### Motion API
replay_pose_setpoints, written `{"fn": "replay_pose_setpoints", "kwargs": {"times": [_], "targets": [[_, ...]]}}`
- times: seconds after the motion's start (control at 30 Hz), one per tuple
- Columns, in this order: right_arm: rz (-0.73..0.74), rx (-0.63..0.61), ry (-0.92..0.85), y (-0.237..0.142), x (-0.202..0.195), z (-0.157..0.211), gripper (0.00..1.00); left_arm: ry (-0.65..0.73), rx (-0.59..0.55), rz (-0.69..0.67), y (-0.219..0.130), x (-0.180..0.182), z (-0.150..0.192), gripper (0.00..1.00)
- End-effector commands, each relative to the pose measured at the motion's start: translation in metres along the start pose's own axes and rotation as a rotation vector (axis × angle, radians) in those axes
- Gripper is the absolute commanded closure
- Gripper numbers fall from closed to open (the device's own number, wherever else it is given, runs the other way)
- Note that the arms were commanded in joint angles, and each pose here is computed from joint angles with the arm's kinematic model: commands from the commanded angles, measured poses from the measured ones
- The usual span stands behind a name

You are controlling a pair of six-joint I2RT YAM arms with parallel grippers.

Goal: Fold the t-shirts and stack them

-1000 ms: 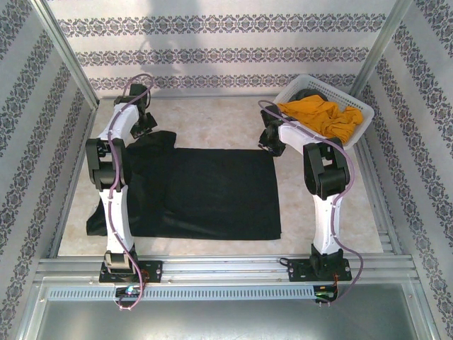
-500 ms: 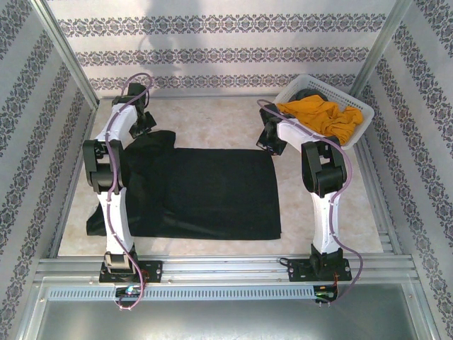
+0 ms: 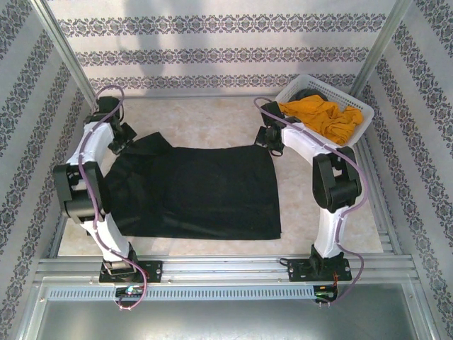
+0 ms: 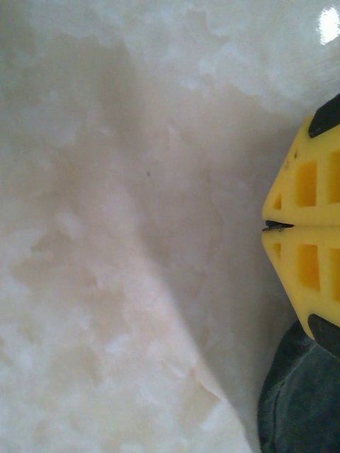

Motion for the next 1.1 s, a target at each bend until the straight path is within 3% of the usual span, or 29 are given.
{"fn": "replay_pose_setpoints", "kwargs": {"times": [0.0, 0.23, 0.47, 0.77, 1.07], "targets": [[-0.033, -0.021, -0.043, -0.015, 0.001, 0.010, 1.00, -0.061, -0.052, 0.066, -0.024, 0.009, 0.002, 1.00], [-0.054, -0.014, -0.069, -0.036, -0.011, 0.039, 1.00, -0.120, -0.098, 0.036, -0.063, 0.044, 0.031, 1.00], [-0.062, 0.055, -0.081, -0.043, -0.027, 0.075, 1.00, -0.174, -0.186, -0.122, -0.093, 0.100, 0.073, 1.00], [-0.023, 0.150, -0.073, -0.040, -0.052, 0.118, 1.00, -0.235, -0.217, -0.237, -0.104, 0.148, 0.115, 1.00], [-0.001, 0.175, -0.077, -0.045, -0.057, 0.128, 1.00, -0.279, -0.209, -0.303, -0.106, 0.166, 0.131, 1.00]]}}
Point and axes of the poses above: each hand's point on the last joint's axis, 136 mm out from that joint toward the fingers, its own y axis out along the fingers, its own x axis along the line the jaws close on, z = x × y, the point moved 10 cm from there along -y, back along the fingers, and after that the axes turned 7 degrees about -y, right-handed, at the moved point
